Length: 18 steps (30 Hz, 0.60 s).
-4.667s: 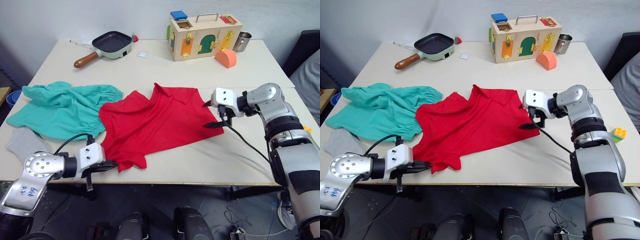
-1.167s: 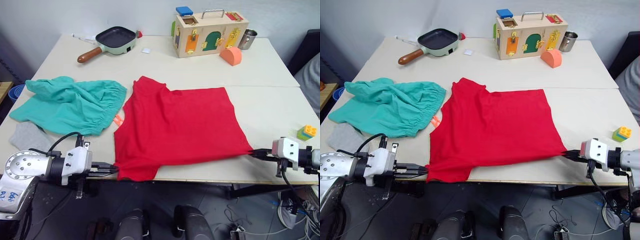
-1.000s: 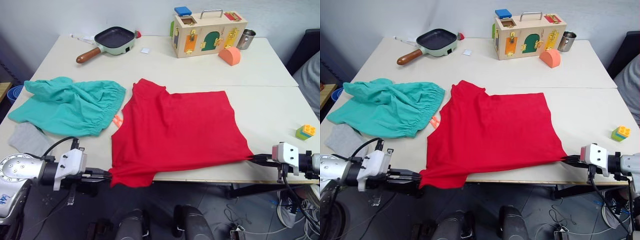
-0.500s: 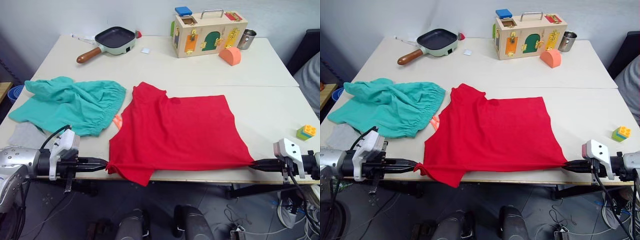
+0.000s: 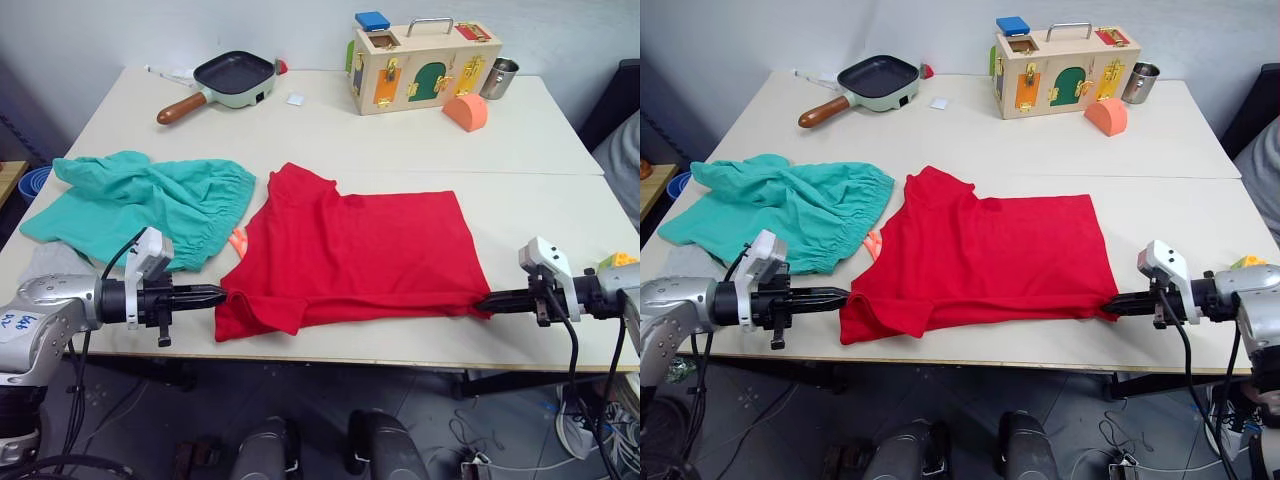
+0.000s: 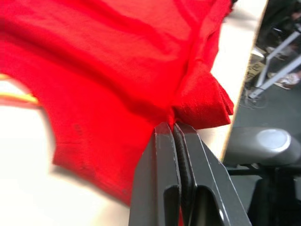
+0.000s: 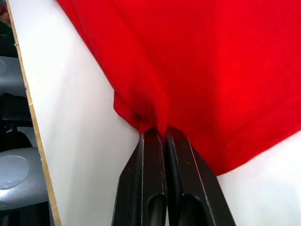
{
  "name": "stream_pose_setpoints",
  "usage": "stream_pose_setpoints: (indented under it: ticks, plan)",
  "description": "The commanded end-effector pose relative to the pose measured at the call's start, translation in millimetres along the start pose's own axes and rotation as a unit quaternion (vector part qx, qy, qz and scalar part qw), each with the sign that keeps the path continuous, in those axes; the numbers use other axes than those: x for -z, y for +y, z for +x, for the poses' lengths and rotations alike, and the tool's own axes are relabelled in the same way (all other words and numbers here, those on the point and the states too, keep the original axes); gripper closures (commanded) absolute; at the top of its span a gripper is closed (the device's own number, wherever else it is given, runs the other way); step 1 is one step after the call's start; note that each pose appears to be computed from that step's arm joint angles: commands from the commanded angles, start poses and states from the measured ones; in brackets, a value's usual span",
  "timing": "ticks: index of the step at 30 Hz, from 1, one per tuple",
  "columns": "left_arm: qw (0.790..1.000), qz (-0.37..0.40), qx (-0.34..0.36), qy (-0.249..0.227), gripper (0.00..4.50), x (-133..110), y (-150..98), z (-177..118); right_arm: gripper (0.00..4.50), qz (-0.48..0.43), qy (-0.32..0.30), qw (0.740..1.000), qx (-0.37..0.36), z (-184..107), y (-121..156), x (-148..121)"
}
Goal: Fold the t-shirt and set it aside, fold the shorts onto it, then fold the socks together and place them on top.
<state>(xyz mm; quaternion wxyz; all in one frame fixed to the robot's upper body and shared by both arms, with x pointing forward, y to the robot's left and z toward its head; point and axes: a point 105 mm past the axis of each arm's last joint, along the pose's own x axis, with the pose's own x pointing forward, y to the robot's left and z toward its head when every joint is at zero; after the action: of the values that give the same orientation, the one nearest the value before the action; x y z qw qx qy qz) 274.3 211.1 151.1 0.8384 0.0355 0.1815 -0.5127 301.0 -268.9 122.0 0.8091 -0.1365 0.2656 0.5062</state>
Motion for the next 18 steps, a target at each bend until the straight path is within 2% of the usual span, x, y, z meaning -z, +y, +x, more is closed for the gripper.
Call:
stream_pose_setpoints:
  ticks: [1, 5, 6, 8, 13, 15, 16, 18]
  plan:
    - [0.999, 0.022, -0.022, -0.009, 4.5, -6.8, 5.4, -0.2, 4.45, -0.03, -0.027, 0.999, 0.03, -3.7, -7.0, -13.9]
    - [1.0, 0.015, -0.024, -0.009, 4.5, -3.5, 5.8, 0.1, 4.45, -0.038, -0.059, 0.997, 0.044, -5.8, -8.5, -22.2]
    - [0.999, 0.017, -0.027, -0.011, 4.29, -3.2, 6.4, -0.2, 4.27, -0.036, -0.072, 0.996, 0.046, -8.1, -8.3, -26.3]
    - [0.998, 0.027, -0.043, -0.021, 3.83, -4.7, 9.0, -1.8, 3.79, -0.048, -0.089, 0.993, 0.053, -15.2, -7.8, -33.8]
    - [0.993, 0.046, -0.087, -0.061, 2.27, -13.7, 13.4, -15.3, 2.07, -0.109, -0.126, 0.981, 0.1, -37.0, -10.2, -50.4]
    - [0.985, 0.07, -0.123, -0.098, 1.66, -24.8, 17.8, -25.4, 1.38, -0.133, -0.159, 0.973, 0.101, -40.9, -2.4, -62.1]
    - [0.983, 0.084, -0.115, -0.12, 1.32, -31.8, 12.4, -28.4, 1.06, -0.125, -0.177, 0.973, 0.08, -38.8, 7.7, -67.7]
    - [0.98, 0.096, -0.1, -0.145, 0.75, -39.3, 4.2, -30.8, 1.06, -0.109, -0.19, 0.975, 0.037, -32.3, 25.4, -72.2]
